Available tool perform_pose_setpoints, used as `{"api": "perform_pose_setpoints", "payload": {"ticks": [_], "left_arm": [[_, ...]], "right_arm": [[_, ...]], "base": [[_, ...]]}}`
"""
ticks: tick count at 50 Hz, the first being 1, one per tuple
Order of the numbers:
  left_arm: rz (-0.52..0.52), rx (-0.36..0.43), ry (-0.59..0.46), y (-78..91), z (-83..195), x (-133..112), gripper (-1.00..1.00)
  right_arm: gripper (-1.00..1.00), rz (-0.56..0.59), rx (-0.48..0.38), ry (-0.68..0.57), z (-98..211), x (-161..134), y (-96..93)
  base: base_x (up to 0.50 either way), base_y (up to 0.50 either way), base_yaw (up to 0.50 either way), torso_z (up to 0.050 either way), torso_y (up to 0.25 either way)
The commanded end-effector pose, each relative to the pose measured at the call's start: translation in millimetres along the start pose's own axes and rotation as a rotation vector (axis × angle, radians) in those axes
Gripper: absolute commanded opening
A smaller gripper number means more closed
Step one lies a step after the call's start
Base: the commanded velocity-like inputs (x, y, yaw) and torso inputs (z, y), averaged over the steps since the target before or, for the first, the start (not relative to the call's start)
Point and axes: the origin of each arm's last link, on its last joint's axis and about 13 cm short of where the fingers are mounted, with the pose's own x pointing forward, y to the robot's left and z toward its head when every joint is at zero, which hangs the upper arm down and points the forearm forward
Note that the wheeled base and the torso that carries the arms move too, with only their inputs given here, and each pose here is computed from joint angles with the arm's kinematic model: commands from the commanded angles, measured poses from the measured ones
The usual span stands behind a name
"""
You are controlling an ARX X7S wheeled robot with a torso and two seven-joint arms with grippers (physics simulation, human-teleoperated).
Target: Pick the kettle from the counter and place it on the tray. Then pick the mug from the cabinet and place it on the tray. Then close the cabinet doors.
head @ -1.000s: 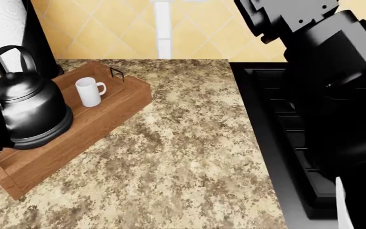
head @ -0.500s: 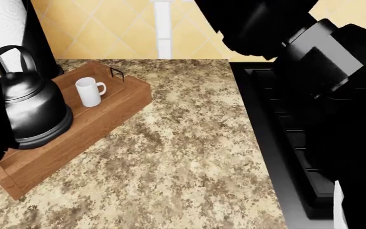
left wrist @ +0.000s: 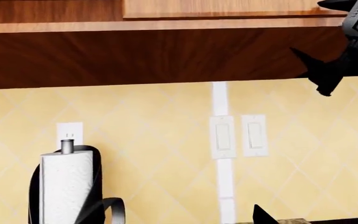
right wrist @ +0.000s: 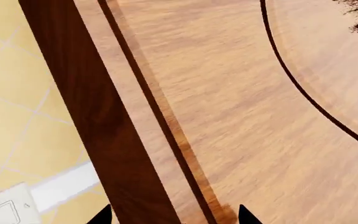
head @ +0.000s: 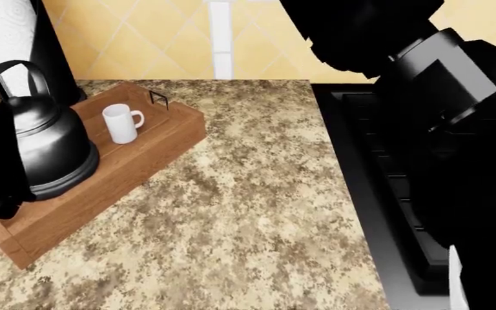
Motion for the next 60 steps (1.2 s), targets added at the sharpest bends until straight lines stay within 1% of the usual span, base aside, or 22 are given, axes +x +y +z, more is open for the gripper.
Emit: {"api": "perform_pose_setpoints", "payload": {"ticks": [1, 3, 5, 9, 15, 18, 22, 29, 35, 40, 49, 54, 60], "left_arm": [[-0.016, 0.004, -0.005, -3.5, 5, 1, 1.0], [-0.019, 0.004, -0.009, -4.1, 7, 1, 1.0], [-0.02, 0.004, -0.012, -4.1, 9, 0, 1.0], [-0.022, 0.006, -0.025, -4.1, 15, -1, 1.0], [-0.021, 0.007, -0.046, -3.3, 22, -2, 1.0], [-0.022, 0.005, -0.054, -3.3, 24, -2, 1.0], [-0.022, 0.004, -0.065, -3.1, 27, -3, 1.0], [-0.012, 0.007, -0.076, -1.8, 28, -5, 1.0], [-0.008, 0.011, -0.085, -3.3, 30, -2, 1.0], [-0.009, 0.012, -0.086, -5.3, 31, 5, 1.0], [-0.012, 0.019, -0.096, -9.0, 33, 11, 1.0], [-0.017, 0.026, -0.103, -10.6, 36, 14, 1.0], [-0.019, 0.031, -0.117, -12.3, 41, 15, 1.0]], "right_arm": [[1.0, -0.042, 0.409, 0.129, -41, -1, -43.8], [1.0, -0.052, 0.456, 0.113, -34, -6, -54.9], [1.0, -0.071, 0.513, 0.047, -16, -14, -69.5], [1.0, -0.1, 0.596, -0.027, 7, -29, -89.7], [1.0, -0.132, 0.696, -0.143, 39, -61, -107.9], [1.0, -0.14, 0.731, -0.188, 53, -77, -113.1], [1.0, -0.139, 0.773, -0.229, 67, -97, -115.3], [1.0, -0.107, 0.879, -0.299, 89, -125, -113.3], [1.0, -0.081, 0.896, -0.314, 103, -153, -106.3], [1.0, -0.056, 0.873, -0.259, 105, -174, -100.6], [1.0, -0.005, 0.859, -0.162, 105, -197, -86.9], [1.0, -0.011, 0.86, -0.137, 104, -207, -84.7], [1.0, -0.034, 0.812, -0.116, 102, -215, -82.6]], "base": [[0.0, 0.0, 0.0, 0.01, 0.0], [0.0, 0.0, 0.0, 0.005, 0.0], [0.0, 0.0, 0.0, 0.006, 0.0], [0.0, 0.0, 0.0, 0.0, 0.0], [0.0, 0.0, 0.0, 0.0, 0.002], [0.0, 0.0, 0.0, 0.0, 0.0], [0.0, 0.0, 0.0, 0.0, 0.0], [0.0, 0.0, 0.0, 0.0, 0.0], [0.0, 0.0, 0.0, 0.0, 0.0], [0.0, 0.0, 0.0, 0.0, 0.0], [0.0, 0.0, 0.0, 0.0, 0.0], [0.0, 0.0, 0.0, 0.0, 0.0], [0.0, 0.0, 0.0, 0.0, 0.0]]}}
